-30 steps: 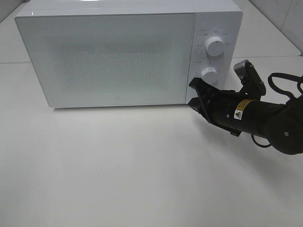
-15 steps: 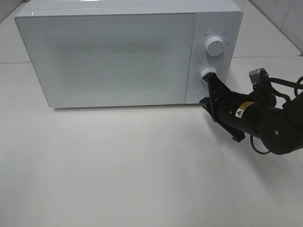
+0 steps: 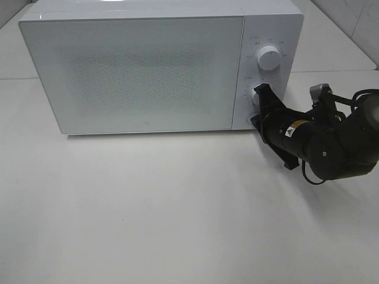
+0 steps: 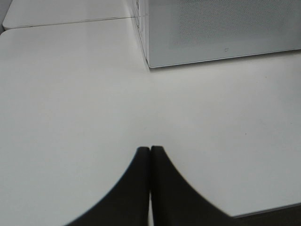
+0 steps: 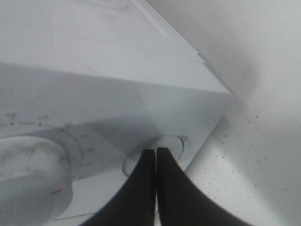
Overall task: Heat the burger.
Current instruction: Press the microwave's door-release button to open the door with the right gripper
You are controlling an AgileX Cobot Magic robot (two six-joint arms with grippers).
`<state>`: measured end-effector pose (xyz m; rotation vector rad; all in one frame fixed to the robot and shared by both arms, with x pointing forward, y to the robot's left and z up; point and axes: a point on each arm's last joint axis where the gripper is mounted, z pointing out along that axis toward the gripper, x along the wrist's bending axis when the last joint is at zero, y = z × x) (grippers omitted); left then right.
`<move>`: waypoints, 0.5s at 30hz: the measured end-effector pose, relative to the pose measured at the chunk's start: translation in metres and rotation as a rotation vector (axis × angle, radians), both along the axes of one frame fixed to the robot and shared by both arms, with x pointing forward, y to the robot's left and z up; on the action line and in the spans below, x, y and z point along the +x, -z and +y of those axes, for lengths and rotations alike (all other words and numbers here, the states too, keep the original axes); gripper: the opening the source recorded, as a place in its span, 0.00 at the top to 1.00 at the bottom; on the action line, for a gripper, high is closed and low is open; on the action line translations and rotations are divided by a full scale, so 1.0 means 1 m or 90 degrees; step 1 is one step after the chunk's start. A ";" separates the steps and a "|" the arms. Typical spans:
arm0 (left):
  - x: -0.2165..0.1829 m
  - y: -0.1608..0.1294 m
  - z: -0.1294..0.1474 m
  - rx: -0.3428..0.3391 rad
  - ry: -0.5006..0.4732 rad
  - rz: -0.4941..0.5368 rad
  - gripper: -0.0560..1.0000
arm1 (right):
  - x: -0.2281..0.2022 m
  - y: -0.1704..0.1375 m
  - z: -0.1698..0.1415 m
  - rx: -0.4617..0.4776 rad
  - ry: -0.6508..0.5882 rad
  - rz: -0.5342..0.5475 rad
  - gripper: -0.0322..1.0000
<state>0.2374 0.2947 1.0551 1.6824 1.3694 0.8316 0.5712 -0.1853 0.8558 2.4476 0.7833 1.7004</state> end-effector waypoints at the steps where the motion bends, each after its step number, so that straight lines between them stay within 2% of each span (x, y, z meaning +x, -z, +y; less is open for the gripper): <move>1: 0.000 0.000 0.000 0.000 0.000 0.000 0.95 | 0.000 0.000 0.000 0.000 0.000 0.000 0.97; 15: 0.000 0.000 0.000 0.000 0.000 0.001 0.95 | 0.006 -0.001 0.003 0.004 0.005 0.004 0.97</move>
